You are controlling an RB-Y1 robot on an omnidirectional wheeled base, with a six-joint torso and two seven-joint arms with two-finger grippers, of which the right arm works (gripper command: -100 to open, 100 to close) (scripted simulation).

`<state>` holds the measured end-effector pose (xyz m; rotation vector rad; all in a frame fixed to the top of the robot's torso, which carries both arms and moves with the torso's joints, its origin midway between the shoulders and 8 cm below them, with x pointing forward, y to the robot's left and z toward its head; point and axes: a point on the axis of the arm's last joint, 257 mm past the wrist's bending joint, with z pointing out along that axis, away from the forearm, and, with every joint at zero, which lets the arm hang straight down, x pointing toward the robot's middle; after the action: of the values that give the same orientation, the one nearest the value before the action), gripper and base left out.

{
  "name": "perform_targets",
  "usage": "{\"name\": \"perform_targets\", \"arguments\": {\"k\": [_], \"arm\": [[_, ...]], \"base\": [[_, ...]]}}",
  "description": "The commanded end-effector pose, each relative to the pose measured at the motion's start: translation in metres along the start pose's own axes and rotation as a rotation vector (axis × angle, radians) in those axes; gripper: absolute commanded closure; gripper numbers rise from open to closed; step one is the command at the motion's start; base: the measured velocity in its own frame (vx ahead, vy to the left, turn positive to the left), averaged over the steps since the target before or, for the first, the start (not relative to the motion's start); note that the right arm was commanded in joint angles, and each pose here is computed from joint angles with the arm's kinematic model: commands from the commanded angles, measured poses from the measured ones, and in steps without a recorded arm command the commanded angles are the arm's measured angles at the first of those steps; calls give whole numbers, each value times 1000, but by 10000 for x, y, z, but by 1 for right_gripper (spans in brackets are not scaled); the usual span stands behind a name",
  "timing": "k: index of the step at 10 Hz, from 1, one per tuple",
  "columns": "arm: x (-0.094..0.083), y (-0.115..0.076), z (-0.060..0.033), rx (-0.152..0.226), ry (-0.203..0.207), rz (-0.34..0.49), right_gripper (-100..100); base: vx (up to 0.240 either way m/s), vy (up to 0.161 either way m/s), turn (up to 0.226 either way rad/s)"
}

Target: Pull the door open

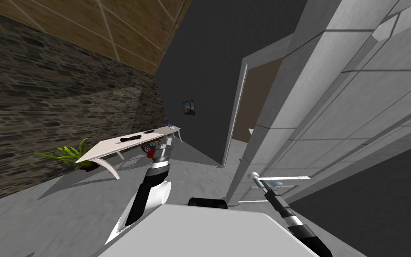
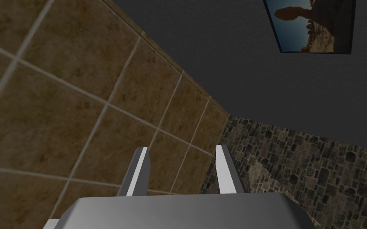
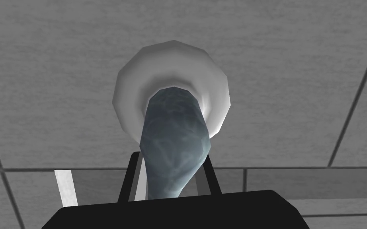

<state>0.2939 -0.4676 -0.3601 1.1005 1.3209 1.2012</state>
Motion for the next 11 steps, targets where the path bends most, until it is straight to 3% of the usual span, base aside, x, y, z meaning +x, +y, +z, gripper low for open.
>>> {"name": "perform_targets", "arguments": {"k": [1, 8, 11], "arm": [[-8, 20, -13, -6, 6, -2, 100], [-49, 43, -110, -11, 24, -8, 100], [0, 5, -110, -7, 36, 0, 100]], "base": [[-245, -109, 224], [-222, -76, 163], [-133, -49, 105]]}}
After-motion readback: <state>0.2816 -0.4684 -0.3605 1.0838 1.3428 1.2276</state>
